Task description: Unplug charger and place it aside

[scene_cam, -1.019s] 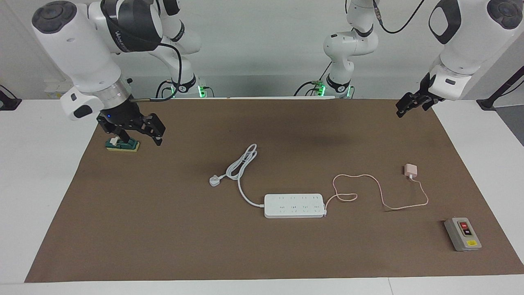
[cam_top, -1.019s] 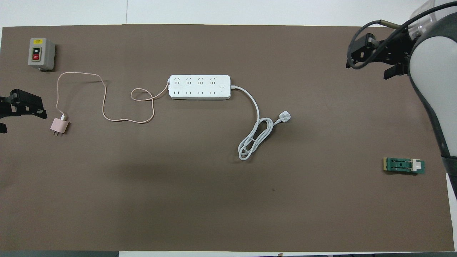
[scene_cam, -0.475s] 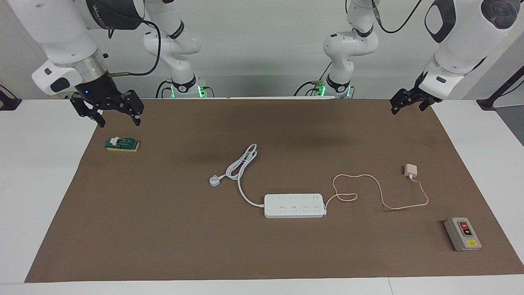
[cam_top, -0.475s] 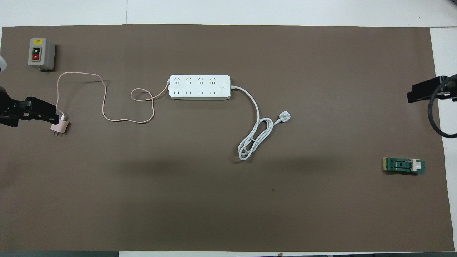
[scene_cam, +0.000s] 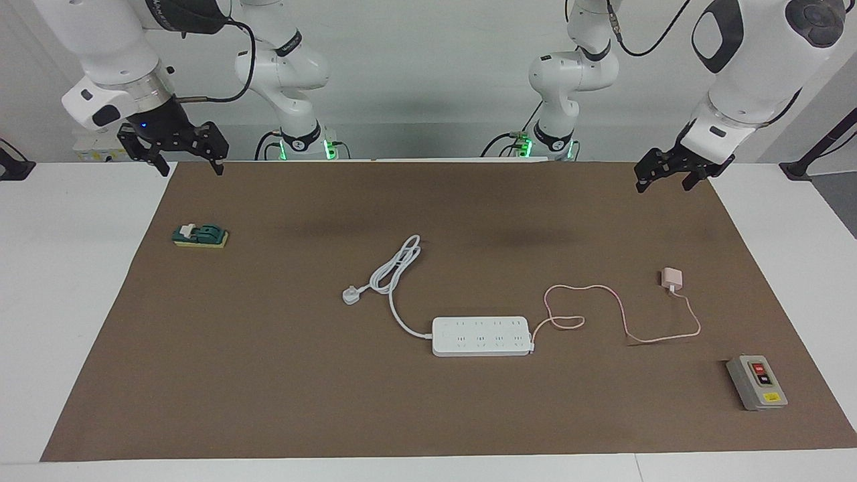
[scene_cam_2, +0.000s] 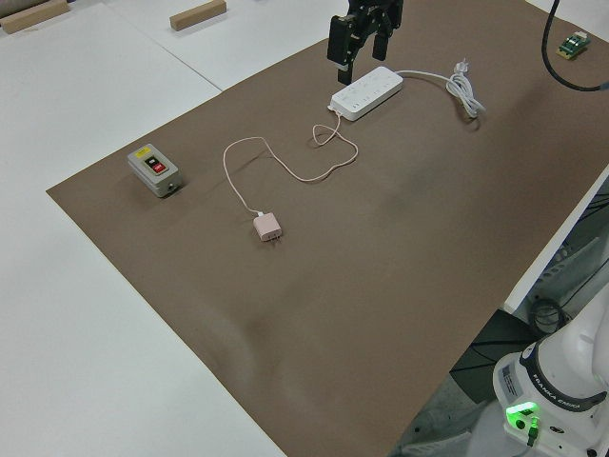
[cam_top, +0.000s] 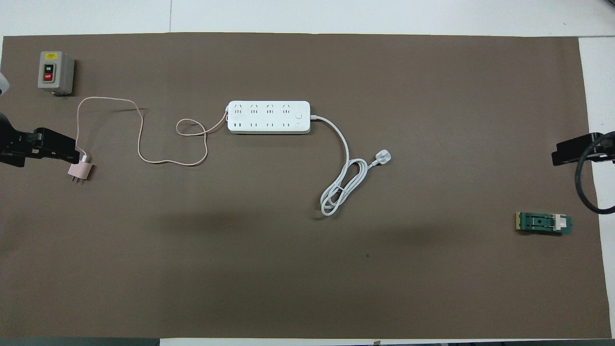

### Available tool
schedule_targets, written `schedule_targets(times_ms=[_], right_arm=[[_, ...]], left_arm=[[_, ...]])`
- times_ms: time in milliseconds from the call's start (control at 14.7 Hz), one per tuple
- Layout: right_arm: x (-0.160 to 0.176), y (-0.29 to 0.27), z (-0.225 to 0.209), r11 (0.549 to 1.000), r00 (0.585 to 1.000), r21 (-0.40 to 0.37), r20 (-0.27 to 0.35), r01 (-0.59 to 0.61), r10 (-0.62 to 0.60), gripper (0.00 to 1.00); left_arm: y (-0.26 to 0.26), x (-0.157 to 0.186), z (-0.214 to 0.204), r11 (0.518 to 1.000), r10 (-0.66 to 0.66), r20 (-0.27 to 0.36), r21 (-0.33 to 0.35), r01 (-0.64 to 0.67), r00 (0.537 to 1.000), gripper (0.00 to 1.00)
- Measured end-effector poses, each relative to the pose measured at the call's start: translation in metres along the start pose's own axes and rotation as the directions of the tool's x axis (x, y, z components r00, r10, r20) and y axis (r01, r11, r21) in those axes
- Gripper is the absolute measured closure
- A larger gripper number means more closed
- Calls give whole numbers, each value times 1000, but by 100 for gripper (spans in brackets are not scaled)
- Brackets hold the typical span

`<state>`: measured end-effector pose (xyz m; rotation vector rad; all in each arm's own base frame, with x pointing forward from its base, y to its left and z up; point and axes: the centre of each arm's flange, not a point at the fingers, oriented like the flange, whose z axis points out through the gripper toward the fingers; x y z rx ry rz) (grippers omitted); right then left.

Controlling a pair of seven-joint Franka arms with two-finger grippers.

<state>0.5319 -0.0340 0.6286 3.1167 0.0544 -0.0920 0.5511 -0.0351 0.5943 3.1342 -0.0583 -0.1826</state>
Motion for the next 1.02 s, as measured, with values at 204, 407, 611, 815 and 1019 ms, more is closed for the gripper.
schedule_targets(times_ms=[204,407,611,815,1019], right_arm=[[0,-1,0,1000,1000,0,0,3,-3,0],[0,-3,0,1000,1000,-1,0,6,-6,0],[0,-5,0,1000,1000,-1,0,10,-10,0],[0,-5,0,1000,1000,-1,-1,10,-10,0],[0,-5,-1,1000,1000,-1,-1,10,-10,0]], left_arm=[[0,0,1,1000,1,3,0,-1,1000,0],[0,0,-1,1000,1,1,0,-1,1000,0],[0,0,-3,1000,1,-3,0,-1,1000,0],[0,0,-3,1000,2,-3,0,-2,1000,0],[0,0,-3,1000,2,-3,0,-2,1000,0]])
